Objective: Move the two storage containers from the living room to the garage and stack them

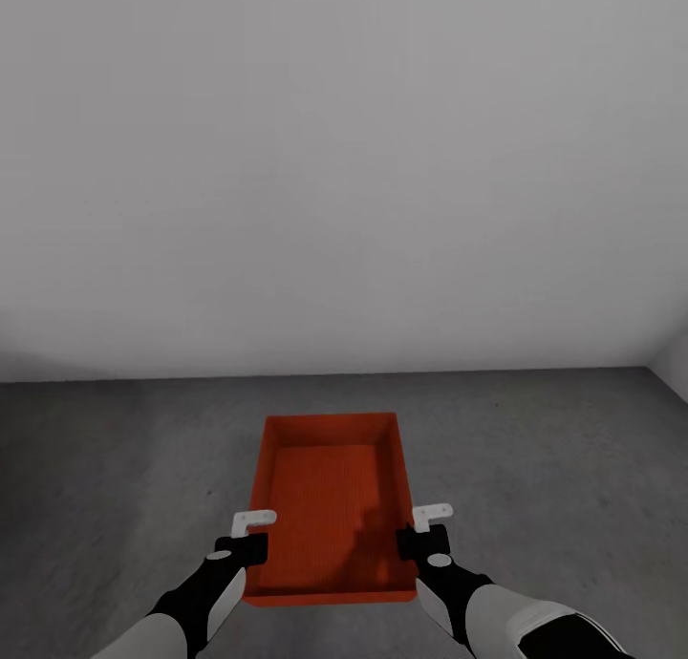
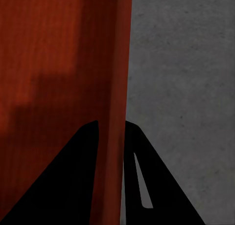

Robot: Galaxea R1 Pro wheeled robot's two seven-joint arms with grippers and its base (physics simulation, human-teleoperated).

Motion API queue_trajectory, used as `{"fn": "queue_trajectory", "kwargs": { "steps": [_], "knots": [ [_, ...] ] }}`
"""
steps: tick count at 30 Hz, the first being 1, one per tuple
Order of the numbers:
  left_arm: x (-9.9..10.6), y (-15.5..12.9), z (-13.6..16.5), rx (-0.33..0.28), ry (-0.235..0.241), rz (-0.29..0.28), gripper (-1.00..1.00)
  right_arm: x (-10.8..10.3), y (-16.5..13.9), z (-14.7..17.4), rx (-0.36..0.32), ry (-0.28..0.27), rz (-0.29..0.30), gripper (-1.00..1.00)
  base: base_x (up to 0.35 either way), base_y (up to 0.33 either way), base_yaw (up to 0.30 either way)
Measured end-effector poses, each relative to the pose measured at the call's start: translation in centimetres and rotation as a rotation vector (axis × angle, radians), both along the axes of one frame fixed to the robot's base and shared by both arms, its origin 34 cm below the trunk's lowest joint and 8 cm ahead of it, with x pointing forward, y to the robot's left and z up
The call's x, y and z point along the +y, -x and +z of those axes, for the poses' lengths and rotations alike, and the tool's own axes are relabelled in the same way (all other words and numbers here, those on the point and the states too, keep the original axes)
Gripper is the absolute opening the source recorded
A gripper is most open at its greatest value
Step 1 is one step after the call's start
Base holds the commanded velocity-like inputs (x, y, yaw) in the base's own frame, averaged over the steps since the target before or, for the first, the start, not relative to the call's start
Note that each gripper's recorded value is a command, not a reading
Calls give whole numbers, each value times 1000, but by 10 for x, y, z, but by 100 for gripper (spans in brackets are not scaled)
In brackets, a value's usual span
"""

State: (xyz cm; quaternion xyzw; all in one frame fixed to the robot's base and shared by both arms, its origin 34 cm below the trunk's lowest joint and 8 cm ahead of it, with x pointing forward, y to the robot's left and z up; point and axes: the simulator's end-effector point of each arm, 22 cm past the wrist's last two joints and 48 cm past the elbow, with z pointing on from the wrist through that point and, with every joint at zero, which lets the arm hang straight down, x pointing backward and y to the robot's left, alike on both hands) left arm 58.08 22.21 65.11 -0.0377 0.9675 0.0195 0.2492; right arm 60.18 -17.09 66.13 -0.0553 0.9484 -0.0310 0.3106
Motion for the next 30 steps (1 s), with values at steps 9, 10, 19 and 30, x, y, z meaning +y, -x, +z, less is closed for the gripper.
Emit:
{"fn": "queue_trajectory", "kwargs": {
  "steps": [9,10,19,30],
  "knots": [
    [0,4,-6,13,0,0,-100,0,4,-6,13,0,0,-100,0,0,-68],
    [0,5,-7,15,0,0,-100,0,5,-7,15,0,0,-100,0,0,-36],
    [0,10,-13,29,1,2,-100,0,9,-14,29,0,1,-100,0,0,-7],
    [-1,16,-21,47,0,2,-100,-1,15,-22,47,0,2,-100,0,0,0]
  ]
}}
